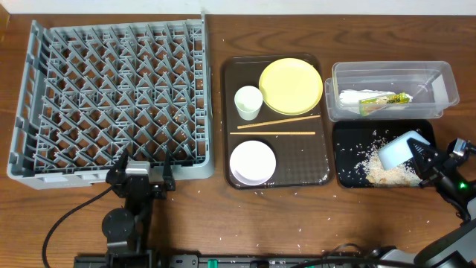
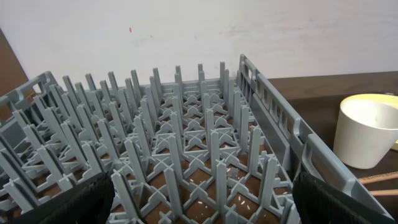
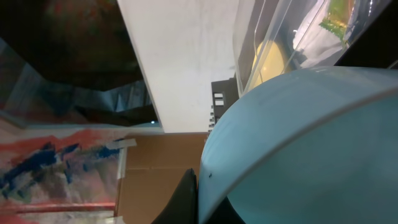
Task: Sort waste into correct bins and load items into the dishwasher
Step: 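Return the empty blue bowl to the brown tray with the right gripper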
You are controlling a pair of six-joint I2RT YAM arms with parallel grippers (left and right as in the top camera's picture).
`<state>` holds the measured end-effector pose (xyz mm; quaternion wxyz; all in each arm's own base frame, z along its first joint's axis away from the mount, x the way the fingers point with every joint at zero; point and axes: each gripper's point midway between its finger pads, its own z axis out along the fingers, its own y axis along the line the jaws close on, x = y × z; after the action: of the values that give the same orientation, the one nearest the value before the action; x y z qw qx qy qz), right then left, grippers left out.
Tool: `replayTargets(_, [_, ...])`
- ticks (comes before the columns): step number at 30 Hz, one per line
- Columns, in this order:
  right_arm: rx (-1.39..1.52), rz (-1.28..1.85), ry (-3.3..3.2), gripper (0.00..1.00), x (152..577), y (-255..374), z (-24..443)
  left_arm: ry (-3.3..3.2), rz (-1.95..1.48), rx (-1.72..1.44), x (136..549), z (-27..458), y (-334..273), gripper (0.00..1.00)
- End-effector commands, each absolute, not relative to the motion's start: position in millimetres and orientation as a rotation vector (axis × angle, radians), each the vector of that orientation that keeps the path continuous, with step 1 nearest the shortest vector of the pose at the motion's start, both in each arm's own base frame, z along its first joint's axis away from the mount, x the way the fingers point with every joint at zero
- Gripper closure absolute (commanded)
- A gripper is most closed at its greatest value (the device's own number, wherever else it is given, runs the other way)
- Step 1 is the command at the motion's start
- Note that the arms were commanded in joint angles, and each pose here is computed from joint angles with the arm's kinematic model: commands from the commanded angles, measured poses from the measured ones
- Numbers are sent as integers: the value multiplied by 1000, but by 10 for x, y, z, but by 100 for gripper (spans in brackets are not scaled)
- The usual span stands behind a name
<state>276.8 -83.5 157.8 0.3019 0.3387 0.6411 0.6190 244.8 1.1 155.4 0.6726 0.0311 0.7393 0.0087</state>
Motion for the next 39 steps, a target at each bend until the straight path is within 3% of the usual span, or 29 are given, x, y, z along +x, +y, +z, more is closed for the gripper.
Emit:
replayTargets(1, [781, 1612, 1736, 99, 2789, -707, 1727, 1708, 13, 90, 2442, 1403, -17, 8])
replayTargets(7, [594, 1511, 1858, 99, 2867, -410, 1998, 1708, 13, 90, 2442, 1403, -17, 8])
replayTargets(15, [215, 1334, 2147, 99, 3000, 539, 2320, 1708, 13, 90, 2442, 1403, -17, 8])
replayTargets(22, [-3, 868, 2460, 99, 2994, 1135, 2196, 1708, 14, 90, 2442, 1403, -17, 8])
replayTargets(26, [-130, 591, 2591, 98, 2924, 1356, 2033, 1708, 13, 90, 2442, 1403, -17, 8])
replayTargets(33, [-320, 495, 2848, 99, 2703, 1785, 1365, 1708, 13, 90, 2442, 1403, -17, 7])
replayTargets(39, [-343, 394, 3037, 99, 2626, 1801, 835, 1708, 14, 90, 2442, 1403, -17, 8])
